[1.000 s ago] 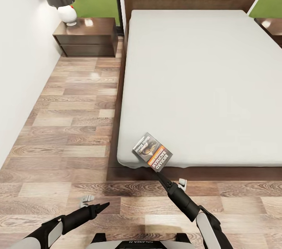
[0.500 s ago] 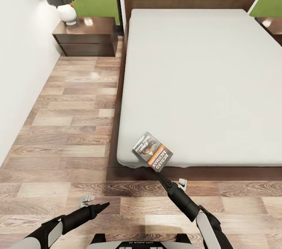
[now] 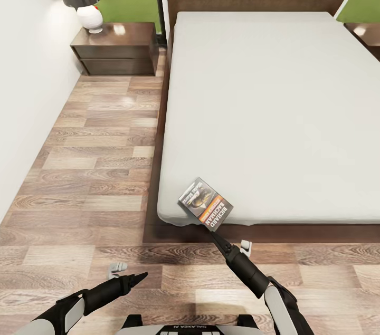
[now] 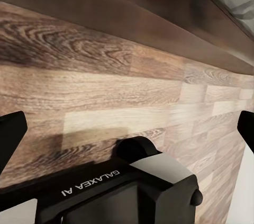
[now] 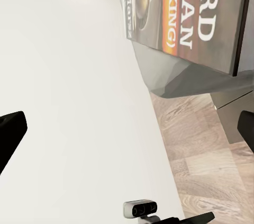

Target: In the bedroom, move the book from the bed onto either nightstand, and place the two sandals side by side next to the bed.

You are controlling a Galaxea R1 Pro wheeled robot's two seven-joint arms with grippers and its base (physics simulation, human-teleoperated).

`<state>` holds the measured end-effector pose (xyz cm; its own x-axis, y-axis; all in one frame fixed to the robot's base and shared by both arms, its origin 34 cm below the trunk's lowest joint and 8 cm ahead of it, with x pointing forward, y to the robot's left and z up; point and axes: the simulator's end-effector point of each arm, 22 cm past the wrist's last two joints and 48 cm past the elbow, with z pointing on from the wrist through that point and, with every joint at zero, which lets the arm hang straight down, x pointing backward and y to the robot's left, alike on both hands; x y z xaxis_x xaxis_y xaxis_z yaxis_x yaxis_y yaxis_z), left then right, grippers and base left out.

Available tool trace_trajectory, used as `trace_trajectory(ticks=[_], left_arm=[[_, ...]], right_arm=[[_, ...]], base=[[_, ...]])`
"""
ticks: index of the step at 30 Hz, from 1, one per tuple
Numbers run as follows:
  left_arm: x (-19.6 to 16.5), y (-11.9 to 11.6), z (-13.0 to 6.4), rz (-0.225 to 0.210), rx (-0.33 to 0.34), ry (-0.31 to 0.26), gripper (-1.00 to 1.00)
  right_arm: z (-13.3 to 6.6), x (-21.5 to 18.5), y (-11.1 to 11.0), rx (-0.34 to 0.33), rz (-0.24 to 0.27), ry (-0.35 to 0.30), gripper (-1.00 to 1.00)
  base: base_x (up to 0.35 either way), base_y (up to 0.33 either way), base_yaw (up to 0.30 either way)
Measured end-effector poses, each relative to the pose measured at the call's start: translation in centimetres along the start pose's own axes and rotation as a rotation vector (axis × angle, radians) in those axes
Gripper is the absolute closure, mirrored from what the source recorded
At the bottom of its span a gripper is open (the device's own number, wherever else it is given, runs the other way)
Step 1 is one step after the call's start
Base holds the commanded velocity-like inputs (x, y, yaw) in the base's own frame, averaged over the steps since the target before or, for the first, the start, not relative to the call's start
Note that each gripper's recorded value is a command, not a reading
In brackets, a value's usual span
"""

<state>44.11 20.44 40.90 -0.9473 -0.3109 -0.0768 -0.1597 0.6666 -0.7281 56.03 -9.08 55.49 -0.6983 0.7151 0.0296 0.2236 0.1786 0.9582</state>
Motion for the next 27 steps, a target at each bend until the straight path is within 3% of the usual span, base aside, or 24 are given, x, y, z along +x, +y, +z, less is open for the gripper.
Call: trace_trajectory(ticks=[9, 27], left_arm=[[0.0, 0.0, 0.0, -0.001, -0.001, 0.001, -1.00], [0.5, 2.4, 2.1, 0.001, -0.001, 0.000, -1.00]], right_arm=[[0.0, 0.0, 0.0, 0.000, 0.000, 0.000, -1.00], [0.8, 0.1, -3.2, 0.000, -0.001, 0.000, -1.00]], base=[[0.000, 0.000, 0.000], [0.000, 0.000, 0.000]])
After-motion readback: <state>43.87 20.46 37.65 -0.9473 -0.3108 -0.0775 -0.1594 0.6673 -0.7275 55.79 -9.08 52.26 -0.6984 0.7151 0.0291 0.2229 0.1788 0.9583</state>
